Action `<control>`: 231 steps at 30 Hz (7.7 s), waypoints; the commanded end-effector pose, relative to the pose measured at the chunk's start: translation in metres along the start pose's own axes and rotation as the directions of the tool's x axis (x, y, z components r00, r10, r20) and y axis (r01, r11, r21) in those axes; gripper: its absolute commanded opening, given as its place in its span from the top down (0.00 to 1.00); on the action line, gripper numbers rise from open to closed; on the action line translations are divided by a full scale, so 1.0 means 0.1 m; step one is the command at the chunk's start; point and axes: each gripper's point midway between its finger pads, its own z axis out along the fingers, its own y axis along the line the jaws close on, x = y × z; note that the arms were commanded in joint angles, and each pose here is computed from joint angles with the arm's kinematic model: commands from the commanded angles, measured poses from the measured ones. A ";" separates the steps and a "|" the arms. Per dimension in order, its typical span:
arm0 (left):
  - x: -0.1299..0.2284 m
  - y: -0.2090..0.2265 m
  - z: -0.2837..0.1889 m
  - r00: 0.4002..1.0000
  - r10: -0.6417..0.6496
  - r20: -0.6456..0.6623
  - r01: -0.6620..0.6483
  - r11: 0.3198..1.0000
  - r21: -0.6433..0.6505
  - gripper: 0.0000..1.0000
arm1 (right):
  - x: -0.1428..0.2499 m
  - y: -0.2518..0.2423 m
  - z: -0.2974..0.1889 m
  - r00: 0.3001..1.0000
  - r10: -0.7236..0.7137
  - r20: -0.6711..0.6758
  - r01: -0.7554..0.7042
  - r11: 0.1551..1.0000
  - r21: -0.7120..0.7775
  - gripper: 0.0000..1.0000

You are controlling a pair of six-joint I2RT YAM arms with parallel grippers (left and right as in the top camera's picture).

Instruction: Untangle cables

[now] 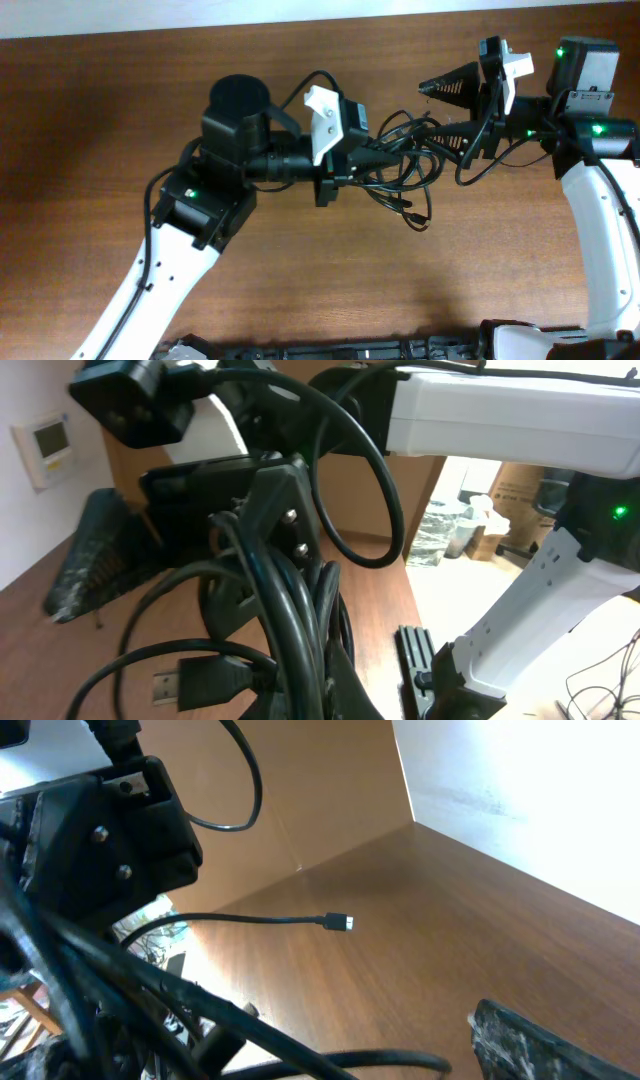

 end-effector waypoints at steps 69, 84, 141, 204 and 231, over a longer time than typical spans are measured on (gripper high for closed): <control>0.01 1.06 -1.31 0.868 -0.436 0.236 0.496 0.773 -0.396 1.00 | 0.23 -0.19 0.00 0.982 0.179 -0.068 -0.168 0.976 0.141 0.01; -0.16 0.60 -0.65 0.928 -0.347 0.137 0.370 0.901 -0.225 1.00 | 0.00 0.36 0.17 0.984 0.179 -0.010 -0.177 0.967 -0.182 0.01; 0.39 1.09 -0.72 0.849 -0.510 0.135 0.508 0.718 -0.476 0.65 | 0.26 -0.73 0.35 0.688 0.689 0.225 -0.694 0.536 0.480 0.96; 1.04 1.30 0.04 0.446 -0.875 0.188 0.856 0.357 -0.373 0.63 | -0.36 0.23 0.22 0.882 0.467 0.062 -0.452 0.802 0.391 0.96; 0.92 1.63 -0.36 0.474 -0.826 0.304 0.854 0.348 -0.387 1.00 | 0.21 -0.21 -0.25 0.810 0.574 0.118 -0.455 0.489 0.744 0.96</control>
